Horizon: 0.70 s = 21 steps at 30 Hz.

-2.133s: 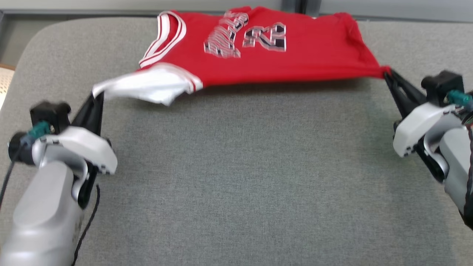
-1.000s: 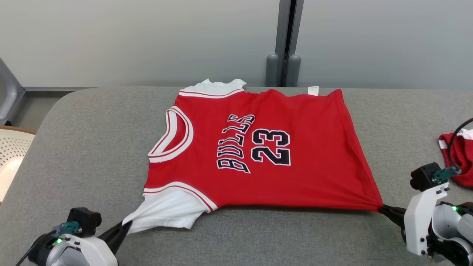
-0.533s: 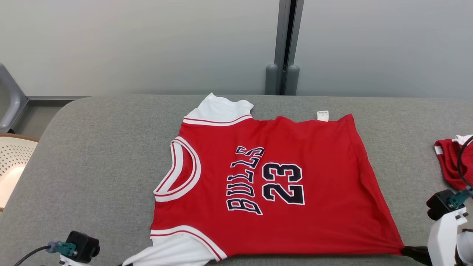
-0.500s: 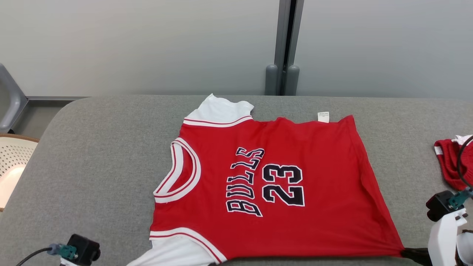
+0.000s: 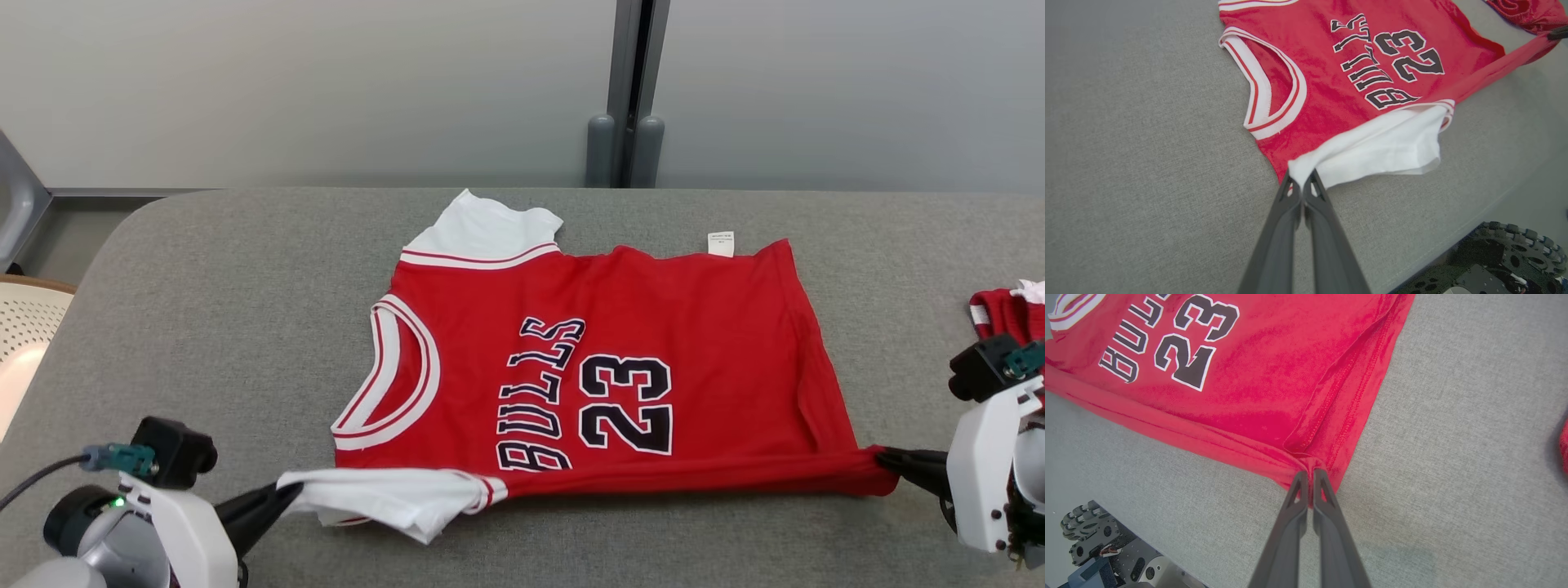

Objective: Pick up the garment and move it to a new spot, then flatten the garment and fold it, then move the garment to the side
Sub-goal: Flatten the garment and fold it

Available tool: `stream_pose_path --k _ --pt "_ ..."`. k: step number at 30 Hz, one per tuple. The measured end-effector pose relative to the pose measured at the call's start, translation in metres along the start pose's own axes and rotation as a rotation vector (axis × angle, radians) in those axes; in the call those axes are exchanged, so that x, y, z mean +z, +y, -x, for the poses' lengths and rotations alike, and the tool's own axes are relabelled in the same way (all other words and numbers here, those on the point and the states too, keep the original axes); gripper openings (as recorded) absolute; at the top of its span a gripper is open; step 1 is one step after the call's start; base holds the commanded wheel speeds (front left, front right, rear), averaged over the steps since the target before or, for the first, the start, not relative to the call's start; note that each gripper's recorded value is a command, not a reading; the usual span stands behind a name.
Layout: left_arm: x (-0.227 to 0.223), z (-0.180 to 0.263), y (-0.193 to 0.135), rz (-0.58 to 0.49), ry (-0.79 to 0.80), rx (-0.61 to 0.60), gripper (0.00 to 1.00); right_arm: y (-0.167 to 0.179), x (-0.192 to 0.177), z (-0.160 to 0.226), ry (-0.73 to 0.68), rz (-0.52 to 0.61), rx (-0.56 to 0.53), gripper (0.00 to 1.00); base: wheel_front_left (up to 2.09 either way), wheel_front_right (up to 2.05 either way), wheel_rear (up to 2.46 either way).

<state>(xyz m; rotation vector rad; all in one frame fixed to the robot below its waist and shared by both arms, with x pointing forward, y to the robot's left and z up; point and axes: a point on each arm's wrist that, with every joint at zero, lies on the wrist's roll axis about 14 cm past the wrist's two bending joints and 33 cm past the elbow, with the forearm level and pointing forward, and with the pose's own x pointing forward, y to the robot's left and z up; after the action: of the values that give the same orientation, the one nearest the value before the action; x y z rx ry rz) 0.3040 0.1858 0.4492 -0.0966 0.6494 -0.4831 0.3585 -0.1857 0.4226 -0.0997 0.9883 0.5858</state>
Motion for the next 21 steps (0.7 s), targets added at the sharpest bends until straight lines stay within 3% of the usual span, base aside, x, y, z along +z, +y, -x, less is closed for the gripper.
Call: stream_pose_path --k 11,21 --pt "0.056 -0.043 0.005 -0.122 -0.048 0.000 0.00 -0.018 0.027 -0.014 -0.028 0.073 -0.065 0.00 0.00 0.00 0.00" --pt "0.063 -0.096 0.021 -0.195 0.042 0.021 0.00 -0.022 0.039 -0.042 -0.040 0.116 -0.069 0.00 0.00 0.00 0.00"
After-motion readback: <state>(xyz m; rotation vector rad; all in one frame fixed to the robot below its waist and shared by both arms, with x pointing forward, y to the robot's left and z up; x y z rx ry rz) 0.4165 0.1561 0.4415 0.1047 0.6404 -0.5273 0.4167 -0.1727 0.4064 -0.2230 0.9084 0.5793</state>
